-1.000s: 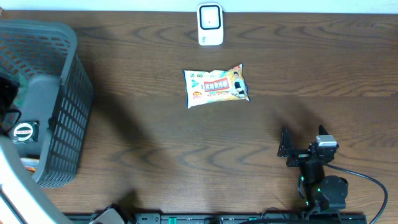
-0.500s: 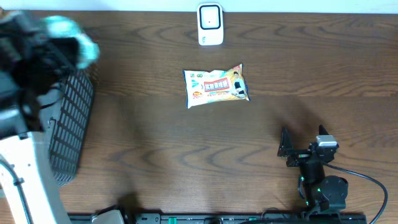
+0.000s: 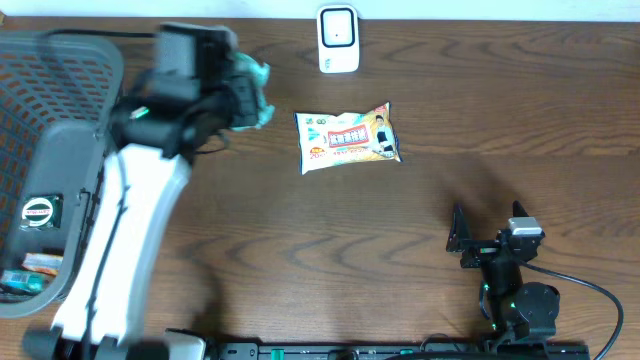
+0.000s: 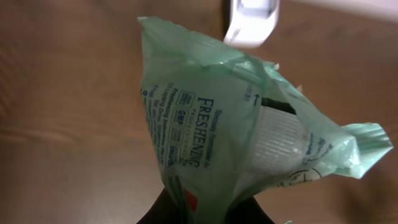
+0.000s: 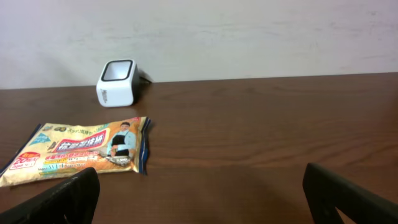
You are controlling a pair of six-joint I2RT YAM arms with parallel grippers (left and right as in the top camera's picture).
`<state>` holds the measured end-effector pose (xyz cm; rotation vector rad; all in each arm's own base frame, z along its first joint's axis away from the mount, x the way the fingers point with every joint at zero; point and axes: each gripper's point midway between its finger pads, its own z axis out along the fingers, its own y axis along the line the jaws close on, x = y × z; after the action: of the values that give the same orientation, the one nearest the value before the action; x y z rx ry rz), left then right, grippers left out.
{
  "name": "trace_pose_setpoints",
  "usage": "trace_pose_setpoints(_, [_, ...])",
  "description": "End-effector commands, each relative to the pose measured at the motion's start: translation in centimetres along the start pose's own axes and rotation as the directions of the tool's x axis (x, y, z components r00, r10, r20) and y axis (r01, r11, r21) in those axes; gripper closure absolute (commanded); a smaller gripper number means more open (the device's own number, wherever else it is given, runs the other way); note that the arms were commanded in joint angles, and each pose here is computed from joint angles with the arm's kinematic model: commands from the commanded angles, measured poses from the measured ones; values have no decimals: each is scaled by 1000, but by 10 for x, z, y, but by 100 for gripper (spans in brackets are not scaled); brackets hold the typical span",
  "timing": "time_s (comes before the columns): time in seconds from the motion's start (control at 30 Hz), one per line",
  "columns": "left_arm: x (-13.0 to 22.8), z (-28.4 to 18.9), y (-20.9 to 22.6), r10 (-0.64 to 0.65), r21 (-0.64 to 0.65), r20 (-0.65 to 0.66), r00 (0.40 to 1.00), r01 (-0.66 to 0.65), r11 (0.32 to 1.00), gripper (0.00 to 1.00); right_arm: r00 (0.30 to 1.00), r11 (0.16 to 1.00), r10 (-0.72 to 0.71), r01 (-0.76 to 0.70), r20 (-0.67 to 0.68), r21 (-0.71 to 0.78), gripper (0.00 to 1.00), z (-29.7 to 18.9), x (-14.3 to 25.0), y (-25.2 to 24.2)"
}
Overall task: Scan the item barcode
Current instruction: 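Carry the green packet to the scanner and drop it beside the bag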
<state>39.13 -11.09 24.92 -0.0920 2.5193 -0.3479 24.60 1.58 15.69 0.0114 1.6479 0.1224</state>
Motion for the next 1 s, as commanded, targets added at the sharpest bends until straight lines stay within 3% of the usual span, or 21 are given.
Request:
trace_pose_setpoints(0.0, [25,46,0,-14,-95,-104,994,4,995,93,1000,1000,-15,15,0,1,1,0,0,0])
trace_pose_setpoints(0.13, [44,95,11,-50,-216,-169,984,13,976,92,1000,1000,-15,15,0,1,1,0,0,0])
trace_pose_setpoints(0.23, [56,125,21,-67,-268,-210,975,9,963,83,1000,1000,-15,15,0,1,1,0,0,0])
trace_pose_setpoints(0.3, [65,143,26,-73,-283,-243,967,1,959,66,1000,1000,-15,15,0,1,1,0,1,0])
trace_pose_setpoints(0.4, [72,152,28,-76,-289,-266,961,-4,957,32,1000,1000,-15,15,0,1,1,0,1,0])
trace_pose_setpoints(0.5, [67,149,26,-62,-280,-256,965,-13,960,21,1000,1000,-15,15,0,1,1,0,0,0])
trace_pose_setpoints(0.67, [27,110,16,31,-233,-166,986,-69,970,17,1000,1000,-15,15,0,1,1,0,1,0])
trace_pose_setpoints(0.83, [-26,38,44,8,-328,64,998,13,945,10,1000,1000,-15,15,0,1,1,0,1,0])
trace_pose_setpoints(0.97, [-58,-37,92,-45,-411,262,964,154,898,9,1000,1000,-15,15,0,1,1,0,0,0])
